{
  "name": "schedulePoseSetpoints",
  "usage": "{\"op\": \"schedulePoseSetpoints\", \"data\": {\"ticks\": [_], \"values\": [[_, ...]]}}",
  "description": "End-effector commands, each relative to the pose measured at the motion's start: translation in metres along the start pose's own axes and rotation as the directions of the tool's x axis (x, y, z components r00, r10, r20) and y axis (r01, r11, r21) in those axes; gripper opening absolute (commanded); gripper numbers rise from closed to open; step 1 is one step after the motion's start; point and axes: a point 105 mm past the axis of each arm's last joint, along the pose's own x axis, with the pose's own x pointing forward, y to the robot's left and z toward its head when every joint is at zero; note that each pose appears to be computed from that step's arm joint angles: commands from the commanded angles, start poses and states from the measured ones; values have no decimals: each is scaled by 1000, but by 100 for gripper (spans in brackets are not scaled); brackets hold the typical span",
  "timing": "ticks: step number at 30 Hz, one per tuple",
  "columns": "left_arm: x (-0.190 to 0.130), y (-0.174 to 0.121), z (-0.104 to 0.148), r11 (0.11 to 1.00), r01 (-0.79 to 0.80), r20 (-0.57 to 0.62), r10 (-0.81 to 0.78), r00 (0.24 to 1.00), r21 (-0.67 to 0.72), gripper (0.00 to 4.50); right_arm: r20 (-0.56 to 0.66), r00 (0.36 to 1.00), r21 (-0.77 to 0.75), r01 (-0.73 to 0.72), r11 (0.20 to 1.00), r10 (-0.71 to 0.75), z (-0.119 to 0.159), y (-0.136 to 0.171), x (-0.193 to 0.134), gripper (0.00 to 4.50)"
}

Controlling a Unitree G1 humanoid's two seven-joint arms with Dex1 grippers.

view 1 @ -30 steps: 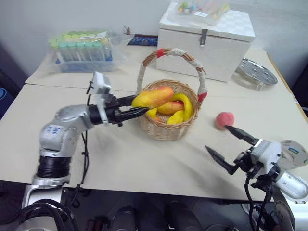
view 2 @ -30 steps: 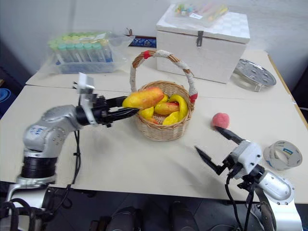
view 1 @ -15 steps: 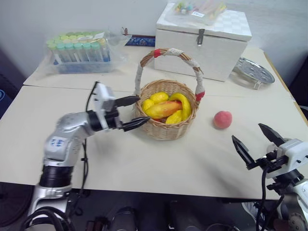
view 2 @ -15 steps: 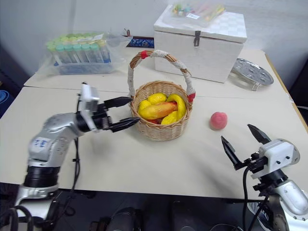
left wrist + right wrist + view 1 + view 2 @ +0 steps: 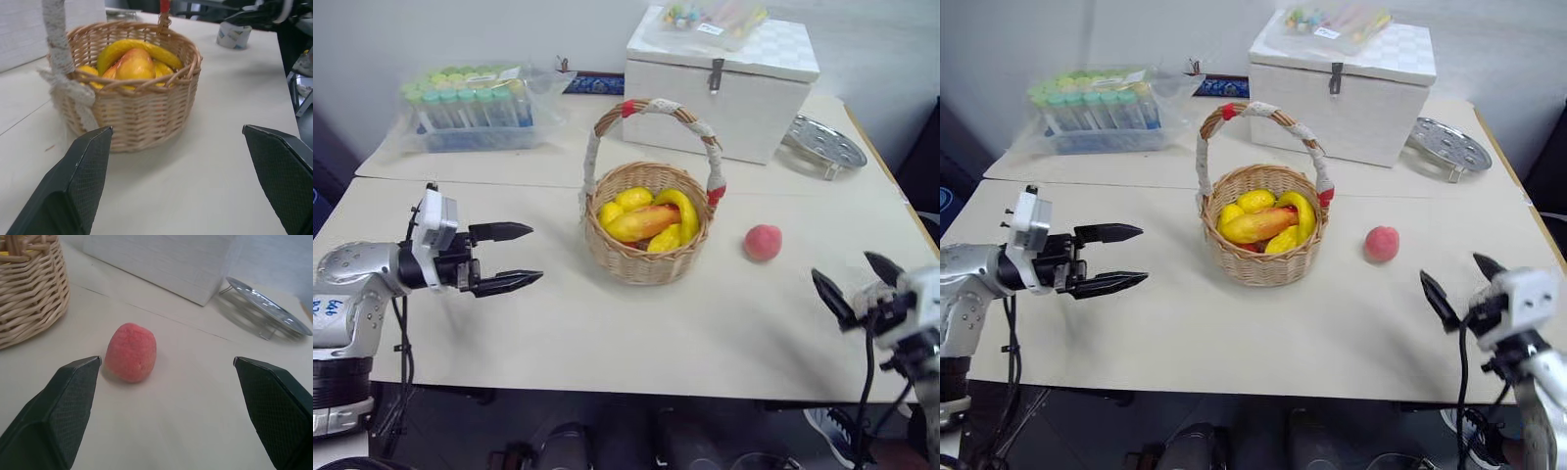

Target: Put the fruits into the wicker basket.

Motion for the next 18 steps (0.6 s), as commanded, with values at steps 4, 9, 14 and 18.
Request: {"op": "schedulePoseSetpoints", "data": {"ticks": [4, 9, 14, 18], "values": [[13, -10, 7, 998, 31, 47, -34, 998, 53, 446, -138, 971, 125, -179, 976, 195, 4, -2, 44, 450], [21, -17, 7, 996, 73, 63, -77, 995, 56, 446, -259, 946, 127, -168, 978, 196, -2, -11, 85, 450], [25, -24, 6, 994, 101, 66, -104, 992, 46, 446, -279, 917, 205, -234, 950, 286, -6, 0, 110, 450], [26, -23, 5, 994, 103, 63, -106, 992, 43, 446, -308, 886, 244, -280, 929, 347, -16, 9, 120, 450]]}}
